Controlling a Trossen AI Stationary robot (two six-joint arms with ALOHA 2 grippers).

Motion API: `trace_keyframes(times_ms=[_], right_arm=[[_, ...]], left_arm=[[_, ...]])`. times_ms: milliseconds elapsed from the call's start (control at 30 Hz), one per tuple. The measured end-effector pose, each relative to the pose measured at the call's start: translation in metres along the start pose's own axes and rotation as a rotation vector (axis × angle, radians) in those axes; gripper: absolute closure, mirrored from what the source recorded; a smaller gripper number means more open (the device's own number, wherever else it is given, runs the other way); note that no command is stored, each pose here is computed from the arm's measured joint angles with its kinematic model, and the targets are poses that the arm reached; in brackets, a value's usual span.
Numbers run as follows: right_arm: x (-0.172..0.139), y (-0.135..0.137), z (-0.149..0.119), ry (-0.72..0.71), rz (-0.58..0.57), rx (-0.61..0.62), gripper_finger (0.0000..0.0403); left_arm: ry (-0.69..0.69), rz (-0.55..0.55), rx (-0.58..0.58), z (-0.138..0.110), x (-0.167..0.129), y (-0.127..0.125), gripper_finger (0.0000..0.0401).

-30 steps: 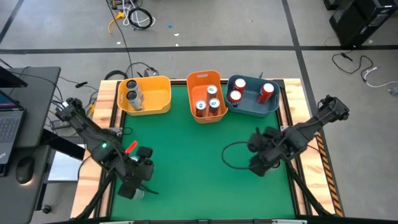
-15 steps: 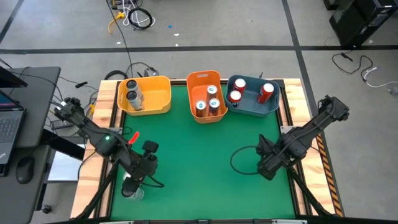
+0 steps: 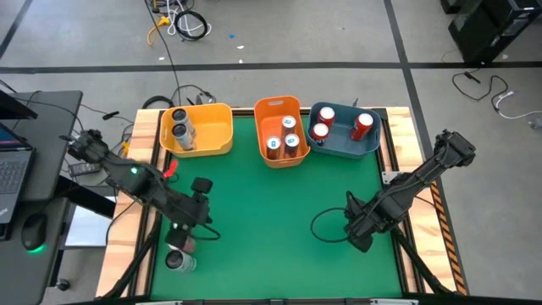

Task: Sort soda cans
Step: Put the white blue soda can into the yellow bin

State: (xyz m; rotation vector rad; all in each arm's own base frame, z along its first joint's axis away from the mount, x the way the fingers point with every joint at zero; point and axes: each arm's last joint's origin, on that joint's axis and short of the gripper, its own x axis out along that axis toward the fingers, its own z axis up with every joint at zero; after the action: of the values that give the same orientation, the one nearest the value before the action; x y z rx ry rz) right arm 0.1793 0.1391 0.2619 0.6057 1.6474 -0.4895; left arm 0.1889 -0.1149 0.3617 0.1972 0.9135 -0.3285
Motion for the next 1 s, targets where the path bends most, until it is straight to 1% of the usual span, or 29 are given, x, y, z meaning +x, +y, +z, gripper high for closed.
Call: trace_keyframes(times_ms=[67,200,367,433,533,633,700,833,900,1000], right_arm=[[0.006,-0.002,0.000,0.018,-0.015,0.003,0.0095],[0.010,-0.004,0.000,0.022,-0.030,-0.005,0.0154],[-0.002,0.001,0.012,-0.057,0.026,-0.036,0.0157],[-0.011,0.001,0.019,-0.095,0.040,-0.050,0.0157],[-0.029,0.001,0.036,-0.165,0.097,-0.076,0.0157],[-0.050,-0.001,0.058,-0.287,0.149,-0.115,0.0157],[-0.066,-0.001,0.075,-0.395,0.216,-0.154,0.0157],[-0.097,-0.003,0.108,-0.639,0.324,-0.258,0.0157],[-0.112,-0.006,0.124,-0.759,0.367,-0.294,0.0157],[-0.125,-0.013,0.143,-0.894,0.387,-0.337,0.0157]], left_arm=[[-0.062,0.001,0.001,-0.001,-0.012,0.003,0.0401],[-0.128,0.038,0.003,-0.007,-0.030,0.010,0.0401],[-0.189,0.078,0.023,-0.014,-0.048,0.014,0.0401],[-0.214,0.092,0.032,-0.017,-0.055,0.016,0.0401],[-0.256,0.109,0.023,-0.022,-0.067,0.020,0.0401],[-0.308,0.120,0.006,-0.031,-0.073,0.023,0.0401],[-0.330,0.124,-0.003,-0.042,-0.072,0.024,0.0401],[-0.357,0.144,-0.035,-0.064,-0.062,0.028,0.0401],[-0.378,0.171,-0.051,-0.075,-0.056,0.030,0.0401],[-0.424,0.199,-0.071,-0.090,-0.045,0.033,0.0401]])
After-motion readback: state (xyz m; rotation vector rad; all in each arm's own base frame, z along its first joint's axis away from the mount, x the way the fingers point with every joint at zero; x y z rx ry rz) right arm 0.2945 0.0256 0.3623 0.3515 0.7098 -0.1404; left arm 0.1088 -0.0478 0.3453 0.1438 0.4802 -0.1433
